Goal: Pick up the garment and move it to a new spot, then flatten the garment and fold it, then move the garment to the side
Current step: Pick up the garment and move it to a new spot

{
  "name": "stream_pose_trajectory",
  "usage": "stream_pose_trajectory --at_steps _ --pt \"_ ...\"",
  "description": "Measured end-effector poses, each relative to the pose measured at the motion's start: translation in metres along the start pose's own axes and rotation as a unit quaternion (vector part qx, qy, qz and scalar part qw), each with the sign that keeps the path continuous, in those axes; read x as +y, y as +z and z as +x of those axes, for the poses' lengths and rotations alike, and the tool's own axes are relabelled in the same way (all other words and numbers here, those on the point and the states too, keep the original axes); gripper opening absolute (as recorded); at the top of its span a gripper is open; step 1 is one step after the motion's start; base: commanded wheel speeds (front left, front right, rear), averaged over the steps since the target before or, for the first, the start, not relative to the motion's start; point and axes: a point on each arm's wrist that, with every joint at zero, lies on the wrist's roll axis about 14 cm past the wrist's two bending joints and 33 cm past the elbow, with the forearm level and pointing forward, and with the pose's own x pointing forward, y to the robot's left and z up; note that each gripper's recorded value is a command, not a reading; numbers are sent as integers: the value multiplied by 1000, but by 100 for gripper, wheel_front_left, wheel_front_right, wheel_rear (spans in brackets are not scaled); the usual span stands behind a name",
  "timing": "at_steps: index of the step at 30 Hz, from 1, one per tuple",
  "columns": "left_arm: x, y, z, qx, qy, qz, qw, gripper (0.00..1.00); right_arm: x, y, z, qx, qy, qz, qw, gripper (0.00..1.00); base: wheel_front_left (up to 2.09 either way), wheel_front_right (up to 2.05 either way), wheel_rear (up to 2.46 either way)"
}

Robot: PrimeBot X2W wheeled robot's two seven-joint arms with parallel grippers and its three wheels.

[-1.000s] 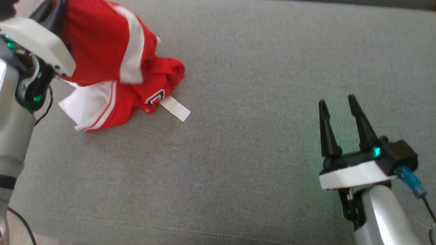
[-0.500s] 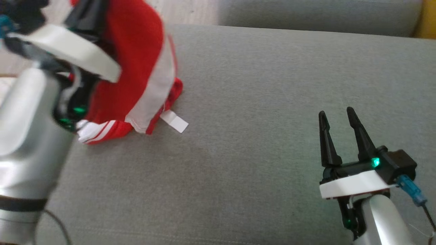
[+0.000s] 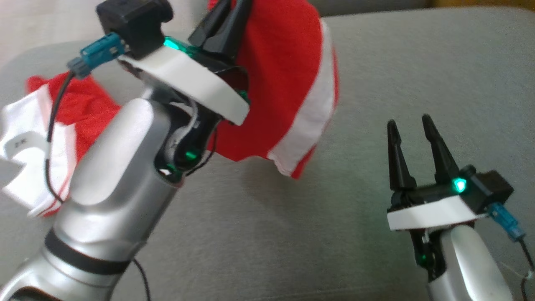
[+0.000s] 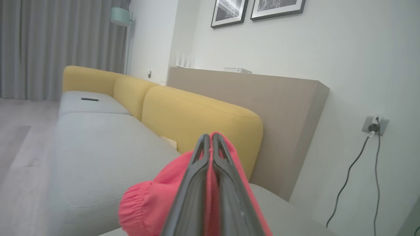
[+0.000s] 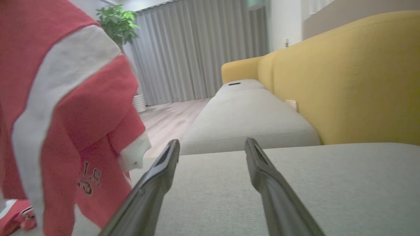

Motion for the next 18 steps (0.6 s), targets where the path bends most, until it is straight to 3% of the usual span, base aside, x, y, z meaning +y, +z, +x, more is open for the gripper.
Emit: stream_pose_trajectory --at_steps 5,10,11,12,18 --pt "-26 -26 26 1 -28 -59 998 0 -25 15 -4 -20 -35 -2 999 100 0 0 0" --pt "-23 -75 44 34 -15 -93 995 0 -48 17 -12 -18 -69 -8 997 100 0 0 0" --pt "-18 -88 46 45 -7 -94 995 67 -52 16 -13 -17 -75 -9 997 100 0 0 0" --pt "-12 -101 46 54 0 -91 994 100 -55 14 -15 -14 -80 -8 997 100 0 0 0" --pt "41 -154 27 107 64 -30 992 100 -62 6 -14 -4 -89 -9 996 100 0 0 0"
